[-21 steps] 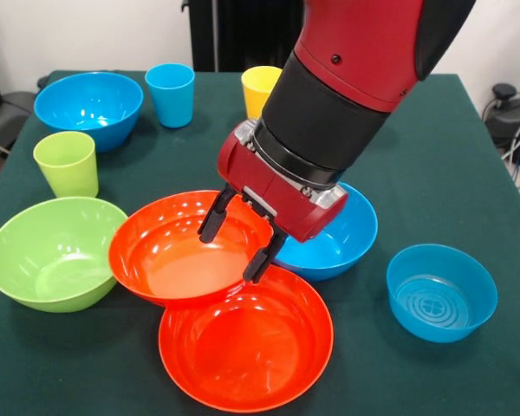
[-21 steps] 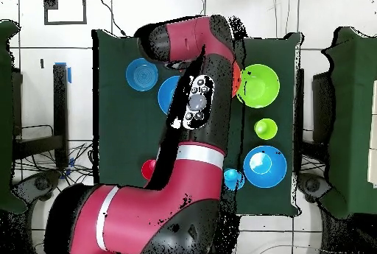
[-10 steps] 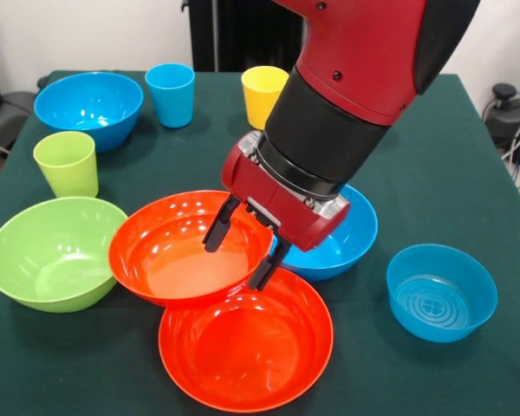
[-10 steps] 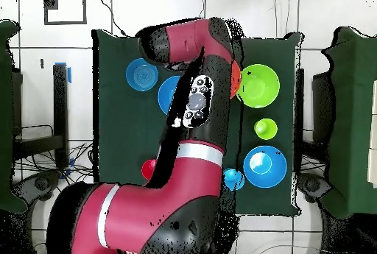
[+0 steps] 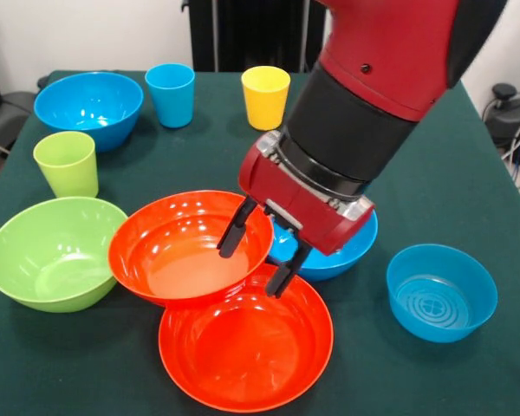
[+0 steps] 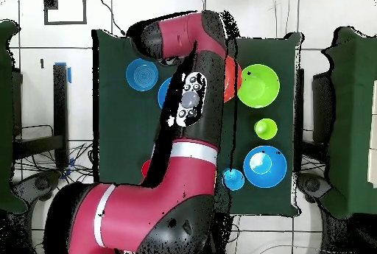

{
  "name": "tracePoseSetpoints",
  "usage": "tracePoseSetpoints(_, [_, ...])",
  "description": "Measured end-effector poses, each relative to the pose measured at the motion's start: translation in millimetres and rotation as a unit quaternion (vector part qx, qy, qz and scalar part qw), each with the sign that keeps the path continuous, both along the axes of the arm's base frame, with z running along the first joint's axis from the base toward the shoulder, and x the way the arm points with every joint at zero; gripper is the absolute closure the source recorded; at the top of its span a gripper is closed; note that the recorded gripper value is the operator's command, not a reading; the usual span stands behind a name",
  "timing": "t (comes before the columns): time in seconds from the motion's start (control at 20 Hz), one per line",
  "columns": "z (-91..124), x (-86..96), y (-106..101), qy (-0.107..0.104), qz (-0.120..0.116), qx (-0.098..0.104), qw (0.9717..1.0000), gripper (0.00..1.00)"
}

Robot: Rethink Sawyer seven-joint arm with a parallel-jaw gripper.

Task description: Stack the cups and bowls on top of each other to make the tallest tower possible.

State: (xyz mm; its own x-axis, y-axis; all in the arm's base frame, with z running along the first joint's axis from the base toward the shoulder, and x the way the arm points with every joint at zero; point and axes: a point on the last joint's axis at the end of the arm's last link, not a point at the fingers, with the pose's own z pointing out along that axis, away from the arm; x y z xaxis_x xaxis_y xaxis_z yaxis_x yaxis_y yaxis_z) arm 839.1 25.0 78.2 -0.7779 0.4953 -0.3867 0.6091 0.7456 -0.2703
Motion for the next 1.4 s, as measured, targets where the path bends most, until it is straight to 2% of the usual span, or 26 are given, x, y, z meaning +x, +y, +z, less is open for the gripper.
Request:
tracePoseSetpoints(0.2, [1.8, -0.6, 9.4, 0.027, -0.01, -0.01, 0.9995, 0.0])
tracePoseSetpoints(0.25, [1.2, -2.8, 11.8, 0.045, -0.019, -0.013, 0.9987, 0.0])
tracePoseSetpoints(0.3, [-0.4, -7.5, 14.4, 0.073, -0.035, -0.016, 0.9966, 0.0])
tracePoseSetpoints(0.4, [-4.2, -14.5, 16.4, 0.108, -0.053, -0.02, 0.9925, 0.0])
tracePoseSetpoints(0.5, [-7.7, -20.9, 17.2, 0.136, -0.067, -0.025, 0.988, 0.0])
tracePoseSetpoints(0.55, [-11.3, -26.6, 16.9, 0.159, -0.078, -0.032, 0.9837, 0.0])
tracePoseSetpoints(0.6, [-13.3, -29.5, 16.6, 0.17, -0.083, -0.035, 0.9813, 0.0])
tracePoseSetpoints(0.65, [-20.8, -38.4, 14.6, 0.202, -0.098, -0.048, 0.9734, 0.0])
tracePoseSetpoints(0.7, [-23.7, -41.0, 14.3, 0.211, -0.102, -0.052, 0.9709, 0.0])
tracePoseSetpoints(0.85, [-33.1, -46.4, 14.1, 0.227, -0.107, -0.058, 0.9662, 0.0])
tracePoseSetpoints(0.95, [-43.2, -48.6, 14.4, 0.232, -0.105, -0.062, 0.9651, 0.0])
tracePoseSetpoints(1.2, [-56.3, -52.4, 14.0, 0.238, -0.104, -0.066, 0.9634, 0.0])
tracePoseSetpoints(1.4, [-57.3, -51.9, 15.1, 0.238, -0.103, -0.064, 0.9636, 0.0])
